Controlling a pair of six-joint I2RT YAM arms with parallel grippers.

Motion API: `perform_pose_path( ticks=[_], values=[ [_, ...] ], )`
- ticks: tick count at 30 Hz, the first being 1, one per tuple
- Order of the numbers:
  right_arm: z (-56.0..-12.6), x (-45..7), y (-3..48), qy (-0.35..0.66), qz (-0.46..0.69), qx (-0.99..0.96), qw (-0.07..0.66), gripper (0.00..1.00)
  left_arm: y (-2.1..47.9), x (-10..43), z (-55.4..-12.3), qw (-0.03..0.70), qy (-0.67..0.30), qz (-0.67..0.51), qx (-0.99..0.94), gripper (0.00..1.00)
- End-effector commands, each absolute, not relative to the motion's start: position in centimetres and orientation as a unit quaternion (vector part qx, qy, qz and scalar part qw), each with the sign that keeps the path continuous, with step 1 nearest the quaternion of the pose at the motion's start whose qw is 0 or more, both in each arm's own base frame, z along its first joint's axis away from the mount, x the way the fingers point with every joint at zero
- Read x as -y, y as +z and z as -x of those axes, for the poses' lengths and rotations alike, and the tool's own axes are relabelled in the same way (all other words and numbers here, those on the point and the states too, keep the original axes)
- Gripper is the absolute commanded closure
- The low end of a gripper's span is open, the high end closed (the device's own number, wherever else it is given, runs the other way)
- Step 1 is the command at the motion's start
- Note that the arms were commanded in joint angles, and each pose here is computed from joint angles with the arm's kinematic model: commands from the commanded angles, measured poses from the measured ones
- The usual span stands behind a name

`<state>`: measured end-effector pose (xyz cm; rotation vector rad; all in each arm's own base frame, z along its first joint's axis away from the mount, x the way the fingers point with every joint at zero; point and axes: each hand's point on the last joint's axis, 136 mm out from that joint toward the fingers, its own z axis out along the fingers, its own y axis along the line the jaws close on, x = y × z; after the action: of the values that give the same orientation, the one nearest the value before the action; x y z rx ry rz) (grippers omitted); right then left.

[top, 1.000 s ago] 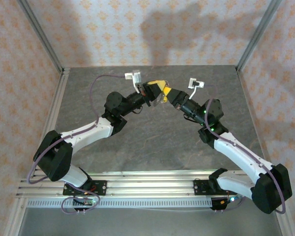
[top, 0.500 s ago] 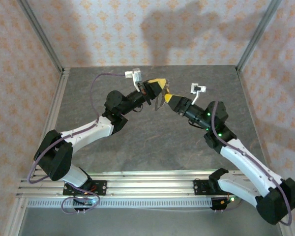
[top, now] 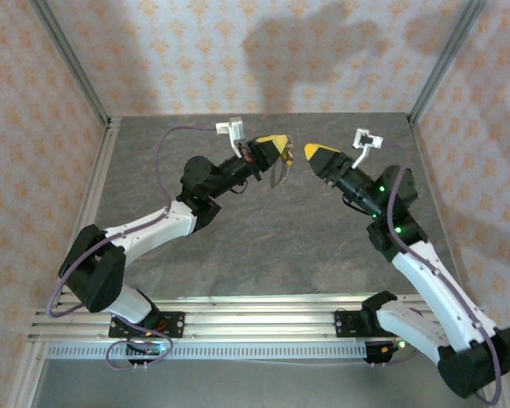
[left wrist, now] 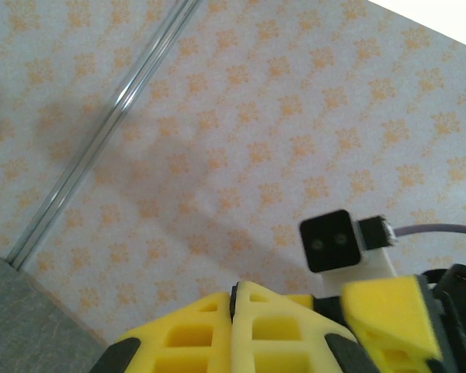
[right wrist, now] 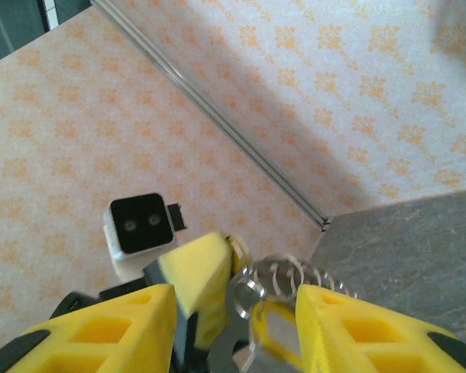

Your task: Put the keys on the keyring

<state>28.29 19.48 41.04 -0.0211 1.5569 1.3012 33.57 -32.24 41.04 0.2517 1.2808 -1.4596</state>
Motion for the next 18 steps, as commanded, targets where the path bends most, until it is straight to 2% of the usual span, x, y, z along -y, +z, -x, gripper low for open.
perform_pose_path(
  ticks=[1,18],
  values=[
    [-28.8,-20.1,43.8,0.584,0.013,-0.610,0.536,0.57,43.3,31.5,-33.3,0.568,-0.629,-0.089,-0.524,1.00],
    [-30.1,-22.9,43.0,0.612,0.011,-0.603,0.510,0.64,42.2,31.4,-34.2,0.550,-0.622,-0.024,-0.557,1.00]
  ],
)
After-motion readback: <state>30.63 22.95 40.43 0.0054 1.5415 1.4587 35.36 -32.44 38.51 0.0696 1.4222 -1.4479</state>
